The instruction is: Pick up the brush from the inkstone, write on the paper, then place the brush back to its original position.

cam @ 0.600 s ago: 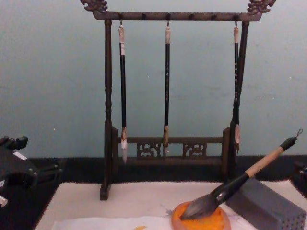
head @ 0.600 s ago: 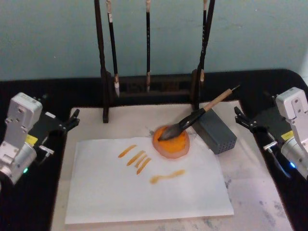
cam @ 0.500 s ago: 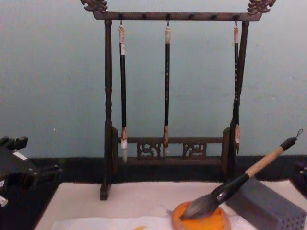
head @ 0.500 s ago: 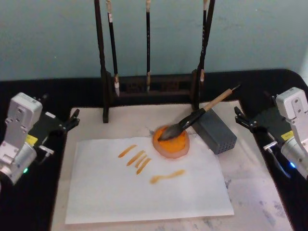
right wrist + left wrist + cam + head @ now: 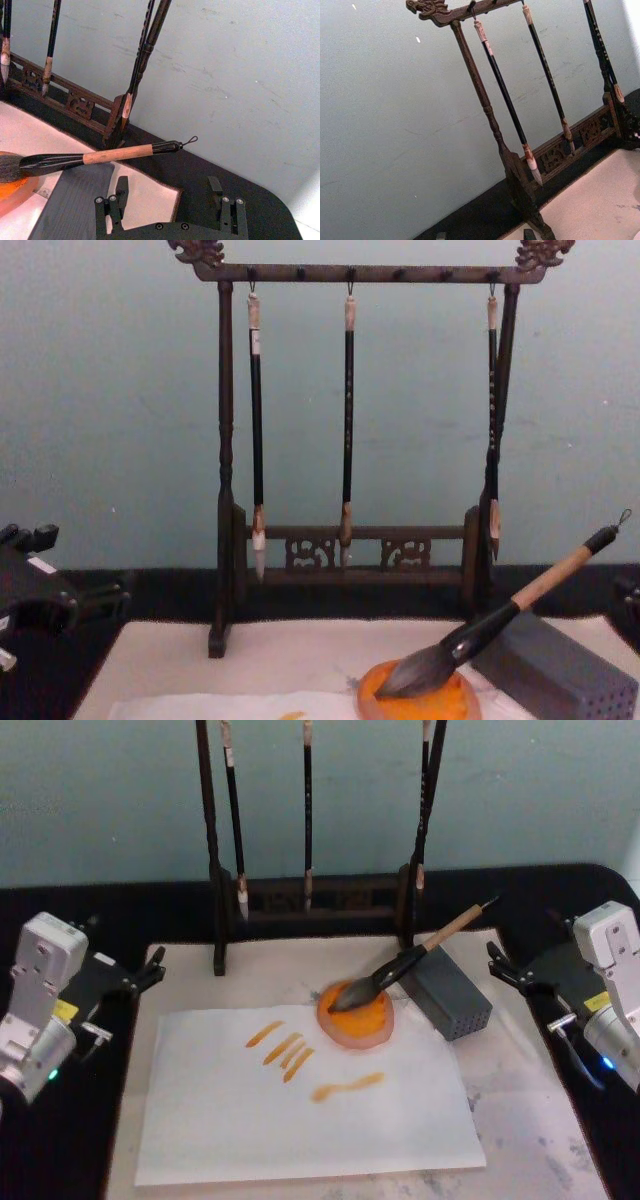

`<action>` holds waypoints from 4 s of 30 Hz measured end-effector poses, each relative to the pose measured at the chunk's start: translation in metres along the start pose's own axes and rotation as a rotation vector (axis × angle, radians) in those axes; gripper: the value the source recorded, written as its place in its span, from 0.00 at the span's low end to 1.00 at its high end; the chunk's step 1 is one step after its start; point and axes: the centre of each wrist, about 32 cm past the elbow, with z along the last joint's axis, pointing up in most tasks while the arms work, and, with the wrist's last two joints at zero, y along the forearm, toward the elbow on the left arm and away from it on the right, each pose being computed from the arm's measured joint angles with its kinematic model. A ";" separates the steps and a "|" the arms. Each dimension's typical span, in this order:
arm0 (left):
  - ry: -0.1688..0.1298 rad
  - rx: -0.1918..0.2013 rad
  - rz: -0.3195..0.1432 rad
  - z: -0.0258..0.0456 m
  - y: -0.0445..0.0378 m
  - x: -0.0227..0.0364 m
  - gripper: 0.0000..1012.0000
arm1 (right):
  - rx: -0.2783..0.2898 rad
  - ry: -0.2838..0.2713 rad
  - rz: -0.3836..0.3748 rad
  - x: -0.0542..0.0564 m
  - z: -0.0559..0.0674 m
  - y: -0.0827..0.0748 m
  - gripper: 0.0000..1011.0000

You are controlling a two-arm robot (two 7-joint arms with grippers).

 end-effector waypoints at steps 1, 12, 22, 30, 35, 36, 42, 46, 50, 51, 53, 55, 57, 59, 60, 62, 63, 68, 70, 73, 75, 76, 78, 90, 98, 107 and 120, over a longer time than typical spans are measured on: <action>0.000 0.000 0.000 0.0000 0.0000 0.0000 0.99 | 0.000 0.000 0.000 0.000 0.000 0.000 0.99; 0.000 0.000 0.000 0.0000 0.0000 0.0000 0.99 | 0.000 0.000 0.000 0.000 0.000 0.000 0.99; 0.000 0.000 0.000 0.0000 0.0000 0.0000 0.99 | 0.000 0.000 0.000 0.000 0.000 0.000 0.99; 0.000 0.000 0.000 0.0000 0.0000 0.0000 0.99 | 0.000 0.000 0.000 0.000 0.000 0.000 0.99; 0.000 0.000 0.000 0.0000 0.0000 0.0000 0.99 | 0.000 0.000 0.000 0.000 0.000 0.000 0.99; 0.000 0.000 0.000 0.0000 0.0000 0.0000 0.99 | 0.000 0.000 0.000 0.000 0.000 0.000 0.99; 0.000 0.000 0.000 0.0000 0.0000 0.0000 0.99 | 0.000 0.000 0.000 0.000 0.000 0.000 0.99; 0.000 0.000 0.000 0.0000 0.0000 0.0000 0.99 | 0.000 0.000 0.000 0.000 0.000 0.000 0.99; 0.000 0.000 0.000 0.0000 0.0000 0.0000 0.99 | 0.000 0.000 0.000 0.000 0.000 0.000 0.99; 0.000 0.000 0.000 0.0000 0.0000 0.0000 0.99 | 0.000 0.000 0.000 0.000 0.000 0.000 0.99; 0.000 0.000 0.000 0.0000 0.0000 0.0000 0.99 | 0.000 0.000 0.000 0.000 0.000 0.000 0.99; 0.000 0.000 0.000 0.0000 0.0000 0.0000 0.99 | 0.000 0.000 0.000 0.000 0.000 0.000 0.99; 0.000 0.000 0.000 0.0000 0.0000 0.0000 0.99 | 0.000 0.000 0.000 0.000 0.000 0.000 0.99; 0.000 0.000 0.000 0.0000 0.0000 0.0000 0.99 | 0.000 0.000 0.000 0.000 0.000 0.000 0.99; 0.000 0.000 0.000 0.0000 0.0000 0.0000 0.99 | 0.000 0.000 0.000 0.000 0.000 0.000 0.99; 0.000 0.000 0.000 0.0000 0.0000 0.0000 0.99 | 0.000 0.000 0.000 0.000 0.000 0.000 0.99; 0.000 0.000 0.000 0.0000 0.0000 0.0000 0.99 | 0.000 0.000 0.000 0.000 0.000 0.000 0.99; 0.000 0.000 0.000 0.0000 0.0000 0.0000 0.99 | 0.000 0.000 0.000 0.000 0.000 0.000 0.99; 0.000 0.000 0.000 0.0000 0.0000 0.0000 0.99 | 0.000 0.000 0.000 0.000 0.000 0.000 0.99; 0.000 0.000 0.000 0.0000 0.0000 0.0000 0.99 | 0.000 0.000 0.000 0.000 0.000 0.000 0.99; 0.000 0.000 0.000 0.0000 0.0000 0.0000 0.99 | 0.000 0.001 0.000 0.000 0.000 0.000 0.99; 0.000 0.000 0.000 0.0000 0.0000 0.0000 0.99 | 0.001 0.003 0.002 0.000 0.000 0.000 0.99; 0.000 0.000 0.000 0.0000 0.0000 0.0000 0.99 | 0.002 0.010 0.006 0.001 0.000 0.000 0.99; 0.000 0.000 0.000 0.0000 0.0000 0.0000 0.99 | -0.012 0.176 0.059 0.005 0.008 -0.003 0.99; 0.000 0.000 0.000 0.0000 0.0000 0.0000 0.99 | -0.043 0.422 0.092 0.009 0.014 -0.004 0.99; 0.000 0.000 0.000 0.0000 0.0000 0.0000 0.99 | -0.091 0.748 0.110 0.011 0.016 0.000 0.99; 0.000 0.000 0.000 0.0000 0.0000 0.0000 0.99 | -0.124 0.972 0.127 0.011 0.012 0.015 0.99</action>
